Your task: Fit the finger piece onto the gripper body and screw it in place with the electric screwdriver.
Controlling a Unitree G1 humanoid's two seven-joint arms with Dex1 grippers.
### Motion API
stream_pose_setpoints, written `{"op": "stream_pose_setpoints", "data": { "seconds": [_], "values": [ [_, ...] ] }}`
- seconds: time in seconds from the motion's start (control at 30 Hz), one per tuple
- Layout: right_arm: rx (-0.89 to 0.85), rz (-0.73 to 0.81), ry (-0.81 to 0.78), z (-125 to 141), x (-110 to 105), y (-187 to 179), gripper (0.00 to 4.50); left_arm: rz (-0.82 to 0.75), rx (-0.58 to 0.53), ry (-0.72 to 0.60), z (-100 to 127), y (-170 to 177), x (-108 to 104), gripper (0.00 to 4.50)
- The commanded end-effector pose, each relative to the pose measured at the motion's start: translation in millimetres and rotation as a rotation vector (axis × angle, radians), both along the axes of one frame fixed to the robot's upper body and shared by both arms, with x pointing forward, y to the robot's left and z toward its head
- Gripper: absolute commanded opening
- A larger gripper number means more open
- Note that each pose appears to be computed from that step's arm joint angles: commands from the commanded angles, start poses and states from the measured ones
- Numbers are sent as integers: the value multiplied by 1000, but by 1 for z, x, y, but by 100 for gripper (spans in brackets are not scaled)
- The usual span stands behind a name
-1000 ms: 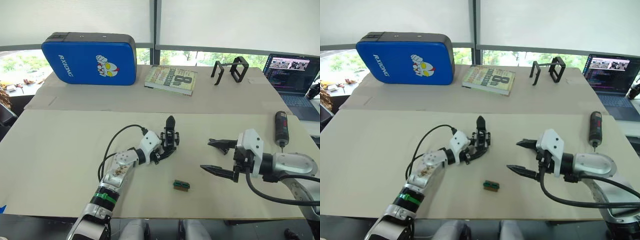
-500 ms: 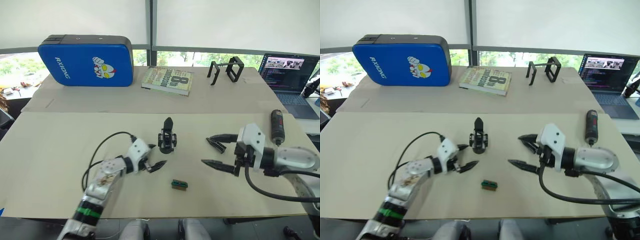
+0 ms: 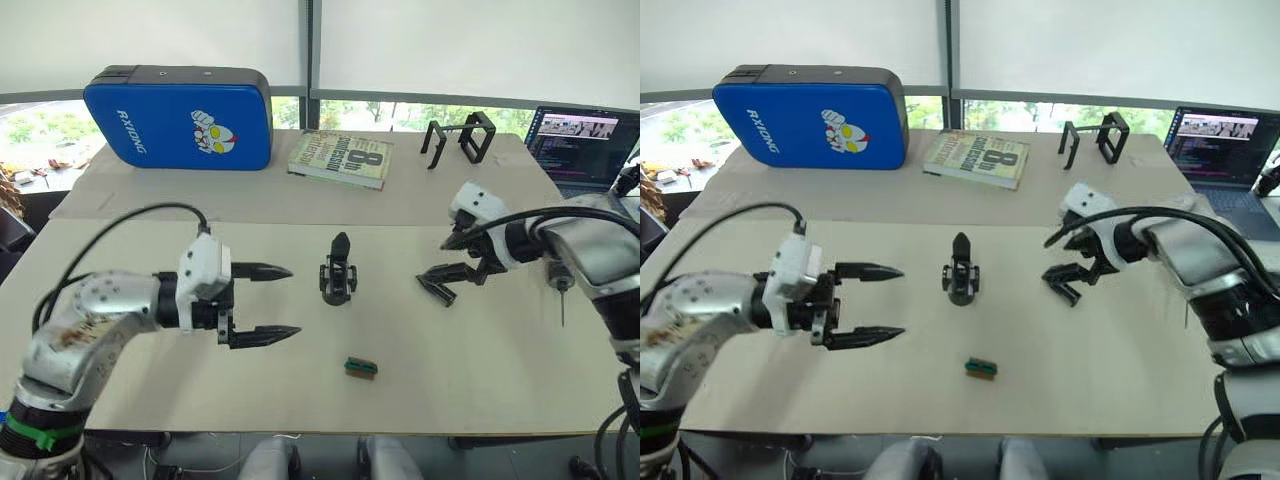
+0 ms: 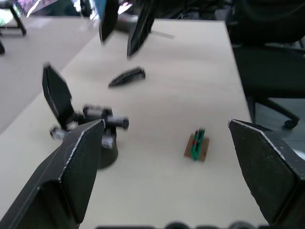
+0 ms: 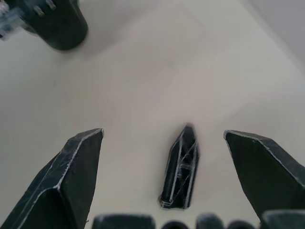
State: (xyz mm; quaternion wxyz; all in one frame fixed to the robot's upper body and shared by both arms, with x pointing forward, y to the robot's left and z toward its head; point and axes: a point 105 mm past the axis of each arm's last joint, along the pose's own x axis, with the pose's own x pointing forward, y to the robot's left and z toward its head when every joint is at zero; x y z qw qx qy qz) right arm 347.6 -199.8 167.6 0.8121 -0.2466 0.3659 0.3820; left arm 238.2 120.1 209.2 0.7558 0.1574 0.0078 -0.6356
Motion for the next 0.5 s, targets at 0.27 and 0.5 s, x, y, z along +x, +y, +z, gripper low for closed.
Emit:
{"op": "stream_pose_setpoints", "data": {
  "seconds": [0.27, 0.5],
  "values": [
    [-178, -63, 106, -27, 32, -21, 450, -101, -6, -95, 31, -15, -15, 440],
    [-186, -60, 166, -29, 33, -15, 368, -75, -4, -120, 34, -15, -10, 450]
  ]
}}
